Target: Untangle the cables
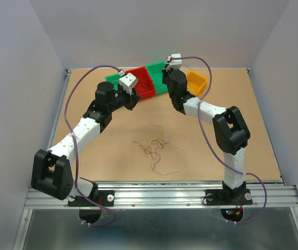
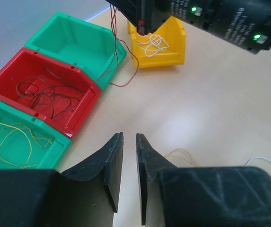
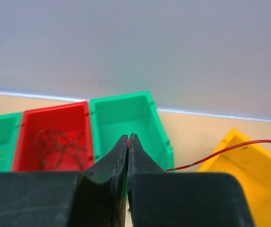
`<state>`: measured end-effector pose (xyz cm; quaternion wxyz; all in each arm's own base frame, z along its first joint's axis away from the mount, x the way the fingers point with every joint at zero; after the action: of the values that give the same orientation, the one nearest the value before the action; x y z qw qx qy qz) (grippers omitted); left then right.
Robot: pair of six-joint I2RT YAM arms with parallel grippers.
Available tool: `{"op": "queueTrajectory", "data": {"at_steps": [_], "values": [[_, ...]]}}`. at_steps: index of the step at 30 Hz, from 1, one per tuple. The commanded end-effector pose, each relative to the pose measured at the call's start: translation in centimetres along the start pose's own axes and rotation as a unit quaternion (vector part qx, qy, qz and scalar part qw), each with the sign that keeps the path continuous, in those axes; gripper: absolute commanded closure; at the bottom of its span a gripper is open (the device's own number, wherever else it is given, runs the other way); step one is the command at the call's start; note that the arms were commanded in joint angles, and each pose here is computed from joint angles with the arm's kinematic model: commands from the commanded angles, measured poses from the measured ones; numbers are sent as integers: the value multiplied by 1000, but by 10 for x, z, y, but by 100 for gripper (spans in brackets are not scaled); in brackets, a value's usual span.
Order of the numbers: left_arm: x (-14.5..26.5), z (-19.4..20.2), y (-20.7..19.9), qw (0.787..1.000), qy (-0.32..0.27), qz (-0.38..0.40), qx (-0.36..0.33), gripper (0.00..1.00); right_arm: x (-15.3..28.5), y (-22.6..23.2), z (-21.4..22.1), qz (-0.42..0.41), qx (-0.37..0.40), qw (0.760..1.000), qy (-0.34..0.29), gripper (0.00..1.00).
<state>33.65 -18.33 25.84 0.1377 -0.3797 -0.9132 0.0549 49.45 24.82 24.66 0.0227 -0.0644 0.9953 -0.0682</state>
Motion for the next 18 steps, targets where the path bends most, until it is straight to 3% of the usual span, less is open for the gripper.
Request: {"op": "queueTrajectory", "data": {"at_steps": [1,9,18], "values": [[9,-25,-2,999,-51,-4,-15,71,-28,-23,-36,105,64,990,-63,99],[8,-26,4,998,-52,-17,-16,71,-85,-1,2,120,118,982,-82,99],[-2,-18,12,999,-32,-18,-8,71,-102,24,64,44,109,993,-17,99]]}}
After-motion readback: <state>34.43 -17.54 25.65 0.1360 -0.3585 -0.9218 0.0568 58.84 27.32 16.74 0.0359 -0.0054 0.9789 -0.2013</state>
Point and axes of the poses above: each gripper's point midway between its finger pads, its own x axis back along the fingers, its own y axis along the line the jaws close on, z = x × y, the point moved 6 cm from there along x, back along the fingers, and after that the axes turned 11 degrees about x, right-handed, at the moved point
